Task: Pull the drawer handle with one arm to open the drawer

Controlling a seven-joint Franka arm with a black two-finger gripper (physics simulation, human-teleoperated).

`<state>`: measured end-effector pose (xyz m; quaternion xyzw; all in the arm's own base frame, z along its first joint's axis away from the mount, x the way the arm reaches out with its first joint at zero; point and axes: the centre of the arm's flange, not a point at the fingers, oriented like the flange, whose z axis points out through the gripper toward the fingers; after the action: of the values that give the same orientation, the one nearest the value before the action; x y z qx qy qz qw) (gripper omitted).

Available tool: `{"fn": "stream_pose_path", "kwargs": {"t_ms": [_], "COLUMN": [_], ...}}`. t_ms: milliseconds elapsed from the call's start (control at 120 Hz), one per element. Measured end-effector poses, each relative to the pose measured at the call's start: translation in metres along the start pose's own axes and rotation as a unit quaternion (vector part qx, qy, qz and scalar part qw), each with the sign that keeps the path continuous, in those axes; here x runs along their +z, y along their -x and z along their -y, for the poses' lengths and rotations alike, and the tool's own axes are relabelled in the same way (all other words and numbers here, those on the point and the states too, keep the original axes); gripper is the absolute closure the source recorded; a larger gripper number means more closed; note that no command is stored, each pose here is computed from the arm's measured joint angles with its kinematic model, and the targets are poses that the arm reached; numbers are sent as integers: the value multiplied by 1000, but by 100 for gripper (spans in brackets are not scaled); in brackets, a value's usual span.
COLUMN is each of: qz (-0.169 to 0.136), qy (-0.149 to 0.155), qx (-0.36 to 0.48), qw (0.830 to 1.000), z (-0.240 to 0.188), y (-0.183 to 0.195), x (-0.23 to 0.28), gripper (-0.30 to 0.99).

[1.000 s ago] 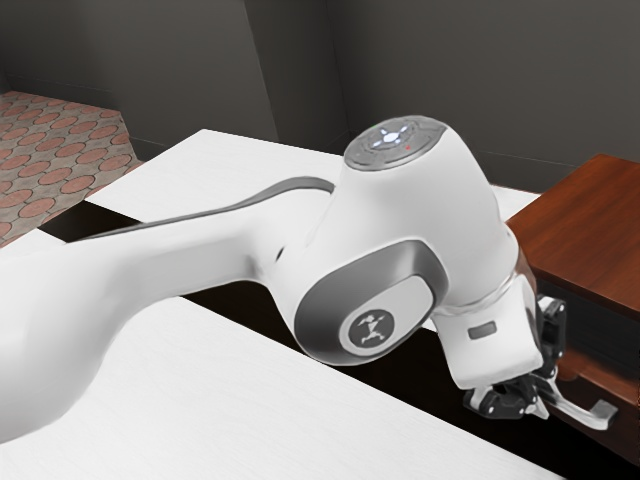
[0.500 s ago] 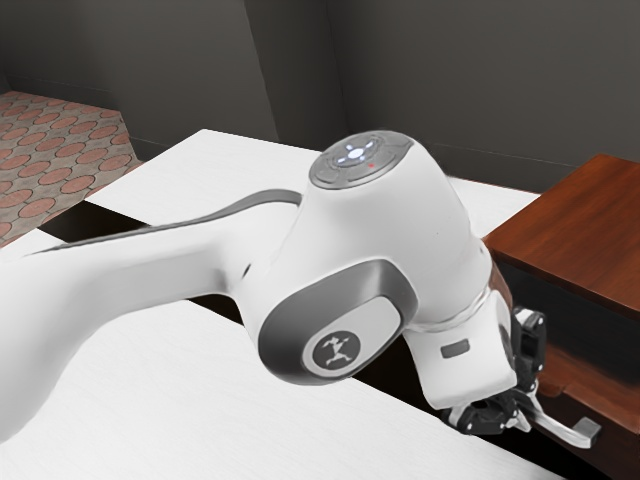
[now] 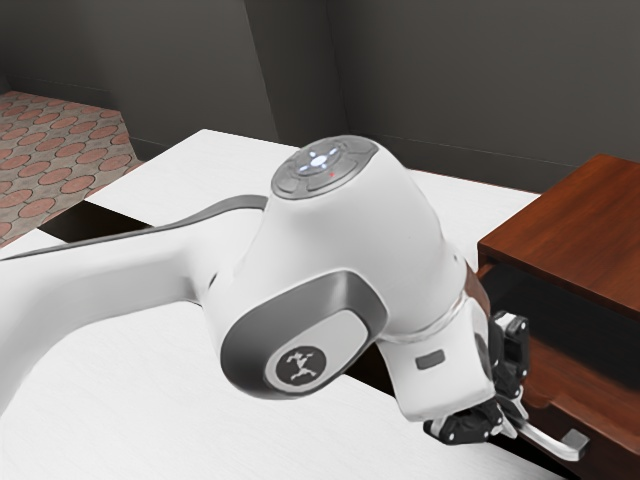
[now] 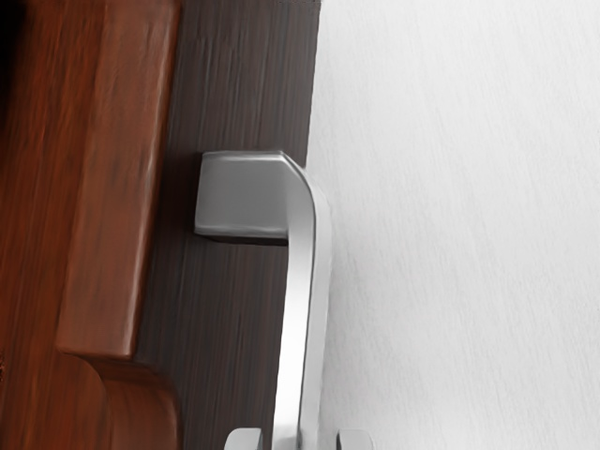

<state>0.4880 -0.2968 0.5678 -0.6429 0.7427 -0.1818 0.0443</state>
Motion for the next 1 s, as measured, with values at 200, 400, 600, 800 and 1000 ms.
{"fn": "stream_pose_path", "kwargs": {"t_ms": [200, 400, 600, 800, 1000], "qz": [-2, 0, 1, -3, 7], "qy": [-3, -5, -4, -18, -47], "qx": [1, -3, -5, 0, -43], "qw": [1000, 1000, 1000, 1000, 998], "z": [-10, -19, -31, -45, -46], "y": [-4, -1, -1, -9, 29], "x": [-7, -12, -16, -39, -116], "gripper": [68, 69, 68, 67, 30]}}
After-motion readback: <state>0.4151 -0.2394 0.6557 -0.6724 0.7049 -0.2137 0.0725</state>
